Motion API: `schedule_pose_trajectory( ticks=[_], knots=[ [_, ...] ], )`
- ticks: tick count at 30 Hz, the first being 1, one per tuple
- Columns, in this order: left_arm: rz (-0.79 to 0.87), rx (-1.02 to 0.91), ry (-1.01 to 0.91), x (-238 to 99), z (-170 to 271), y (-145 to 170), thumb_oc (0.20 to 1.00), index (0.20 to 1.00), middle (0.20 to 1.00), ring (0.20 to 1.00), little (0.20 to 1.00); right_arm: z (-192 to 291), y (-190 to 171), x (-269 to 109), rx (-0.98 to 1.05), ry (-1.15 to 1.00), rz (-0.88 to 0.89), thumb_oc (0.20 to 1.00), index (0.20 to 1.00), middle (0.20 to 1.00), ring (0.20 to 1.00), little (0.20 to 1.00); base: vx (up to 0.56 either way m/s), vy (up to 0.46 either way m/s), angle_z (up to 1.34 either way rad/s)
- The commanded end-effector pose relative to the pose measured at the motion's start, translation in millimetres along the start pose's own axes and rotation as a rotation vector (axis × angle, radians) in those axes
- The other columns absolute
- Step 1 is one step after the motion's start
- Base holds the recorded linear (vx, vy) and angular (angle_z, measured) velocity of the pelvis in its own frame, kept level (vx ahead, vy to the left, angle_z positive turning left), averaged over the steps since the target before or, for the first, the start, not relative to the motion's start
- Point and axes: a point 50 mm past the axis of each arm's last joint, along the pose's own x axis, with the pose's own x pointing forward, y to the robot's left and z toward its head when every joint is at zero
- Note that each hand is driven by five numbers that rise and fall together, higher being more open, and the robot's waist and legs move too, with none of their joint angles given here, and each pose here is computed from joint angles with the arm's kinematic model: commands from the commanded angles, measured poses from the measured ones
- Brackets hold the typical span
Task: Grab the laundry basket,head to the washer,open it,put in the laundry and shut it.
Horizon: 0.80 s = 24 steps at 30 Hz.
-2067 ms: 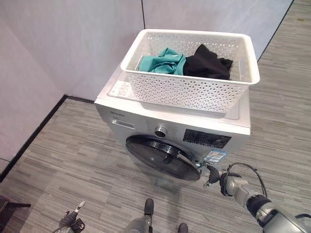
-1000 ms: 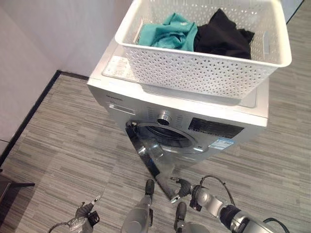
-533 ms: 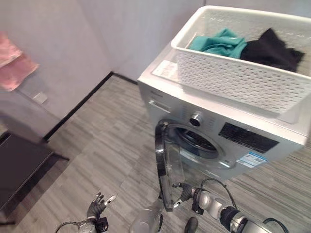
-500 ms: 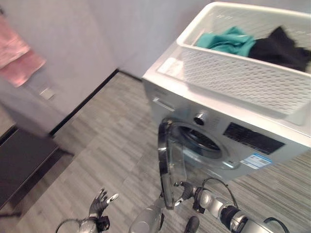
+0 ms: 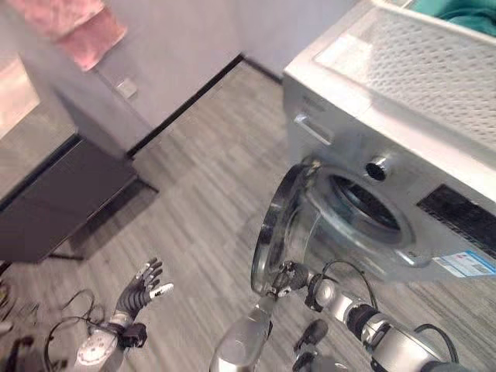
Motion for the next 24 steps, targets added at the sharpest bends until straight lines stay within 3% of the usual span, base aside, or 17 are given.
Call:
schedule_pose_trajectory(
  ticks=[1,3,5,7,8,13,19,20,21,24],
  knots=[
    [-0.047,0.033,-0.126,8,28,-1,1.000,1.000,1.000,1.000,1.000,61,-32,9,0.062,-0.208,-0.184,1.000,1.000,1.000,1.000,1.000,-0.07,0.076,-0.07],
    [-0.061,0.037,-0.162,9,36,-2,1.000,1.000,1.000,1.000,1.000,65,-39,6,0.117,-0.250,-0.268,1.000,1.000,1.000,1.000,1.000,0.05,0.084,-0.01],
    [-0.232,0.076,-0.156,11,50,-5,1.000,1.000,1.000,1.000,1.000,45,-16,2,0.200,-0.209,-0.161,1.000,1.000,1.000,1.000,1.000,0.20,0.263,-0.42],
    [-0.232,0.076,-0.156,11,50,-5,1.000,1.000,1.000,1.000,1.000,45,-16,2,0.200,-0.209,-0.162,1.000,1.000,1.000,1.000,1.000,0.12,0.141,-0.93],
    [-0.236,0.124,-0.080,17,34,-4,1.000,1.000,1.000,1.000,1.000,12,1,-6,0.313,-0.117,-0.121,1.000,1.000,1.000,1.000,1.000,0.11,0.134,-0.90],
    [-0.199,0.163,0.017,33,5,-12,1.000,1.000,1.000,1.000,1.000,-40,22,-28,0.548,0.024,-0.109,1.000,1.000,1.000,1.000,1.000,0.11,0.142,-0.62],
    [-0.033,0.223,0.145,56,-27,-10,1.000,1.000,1.000,1.000,1.000,-91,33,-59,0.665,0.148,-0.127,1.000,1.000,1.000,1.000,1.000,0.06,0.094,-0.56],
    [0.012,0.217,0.186,60,-35,-7,1.000,1.000,1.000,1.000,1.000,-98,34,-64,0.692,0.168,-0.130,1.000,1.000,1.000,1.000,1.000,0.07,0.163,-0.62],
    [0.164,0.208,0.267,70,-45,2,1.000,1.000,1.000,1.000,1.000,-115,38,-72,0.822,0.233,-0.180,1.000,1.000,1.000,1.000,1.000,0.03,0.136,-0.74],
    [0.288,0.234,0.329,72,-46,20,1.000,1.000,1.000,1.000,1.000,-120,40,-75,0.855,0.260,-0.191,1.000,1.000,1.000,1.000,1.000,0.02,0.113,-0.95]
  ],
)
